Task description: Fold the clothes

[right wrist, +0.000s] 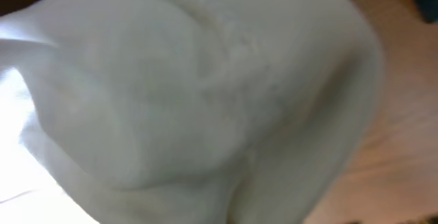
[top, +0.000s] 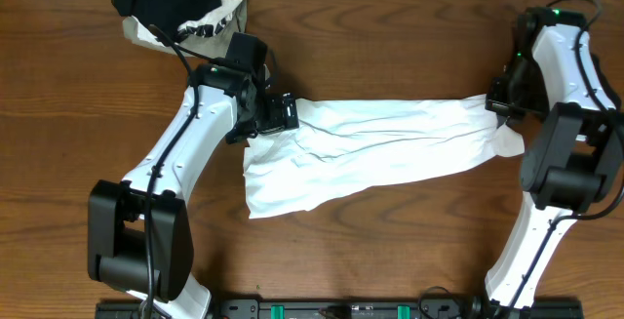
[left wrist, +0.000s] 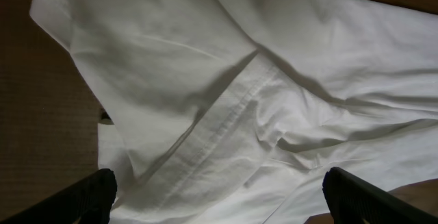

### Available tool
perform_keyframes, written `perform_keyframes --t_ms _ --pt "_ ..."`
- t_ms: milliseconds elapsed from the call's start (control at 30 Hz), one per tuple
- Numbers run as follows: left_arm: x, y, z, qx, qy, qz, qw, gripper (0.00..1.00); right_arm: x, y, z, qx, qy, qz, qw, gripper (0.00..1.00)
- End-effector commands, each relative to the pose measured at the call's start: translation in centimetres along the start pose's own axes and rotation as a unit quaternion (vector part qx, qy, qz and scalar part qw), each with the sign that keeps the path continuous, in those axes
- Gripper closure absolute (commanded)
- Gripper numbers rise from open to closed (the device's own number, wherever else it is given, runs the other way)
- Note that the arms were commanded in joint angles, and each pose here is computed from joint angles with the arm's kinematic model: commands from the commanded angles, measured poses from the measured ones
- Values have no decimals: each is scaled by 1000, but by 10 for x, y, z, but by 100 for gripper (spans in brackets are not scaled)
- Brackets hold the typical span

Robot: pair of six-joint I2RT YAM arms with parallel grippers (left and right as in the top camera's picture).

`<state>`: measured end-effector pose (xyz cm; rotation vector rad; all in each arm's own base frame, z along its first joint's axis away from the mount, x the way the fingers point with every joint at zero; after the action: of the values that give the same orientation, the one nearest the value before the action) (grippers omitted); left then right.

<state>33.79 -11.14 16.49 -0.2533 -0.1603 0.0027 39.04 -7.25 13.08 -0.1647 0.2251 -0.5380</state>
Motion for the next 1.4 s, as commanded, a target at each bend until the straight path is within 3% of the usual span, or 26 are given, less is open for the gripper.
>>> perform_keyframes --t_ms 0,200,567,700,800,867,933,1000,1033,1233,1367 --pt "0 3 2 7 -2 -3 1000 2 -11 9 31 -59 -70 -16 996 99" --pt "0 3 2 6 -2 -3 1000 2 -37 41 40 -129 -107 -10 986 99" --pt "-2 3 2 8 2 -2 1000 2 -93 116 44 -110 -120 97 982 99" --pt "-2 3 2 8 2 -2 1000 2 -107 130 44 -106 -123 120 979 87" --pt "-2 3 2 8 5 -2 1000 2 -114 137 44 -107 -126 131 977 85" --pt "-3 3 2 8 5 -1 1000 2 -117 139 44 -102 -120 135 978 77" --pt "-2 3 2 8 5 -2 1000 2 -119 140 43 -91 -110 138 980 59" --pt "-2 3 2 9 4 -2 1000 2 -118 139 43 -89 -107 138 981 18" --pt "-2 3 2 9 4 -2 1000 2 -116 138 43 -89 -107 136 981 11" --pt "-2 3 2 9 4 -2 1000 2 -116 137 51 -28 -83 144 986 10" --pt "-3 3 2 8 5 -2 1000 2 -112 131 74 31 -109 139 984 9"
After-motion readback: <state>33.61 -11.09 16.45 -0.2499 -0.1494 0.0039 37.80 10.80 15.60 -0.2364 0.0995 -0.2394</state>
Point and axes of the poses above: each gripper's point midway between its finger pads, its own z axis back along the fingers, its own y axis along the line the jaws close on, x = y × z, the point moved 8 cm from there along z, back along the fingers, and after that the axes turned 8 degrees about -z, right-handed, at the moved point
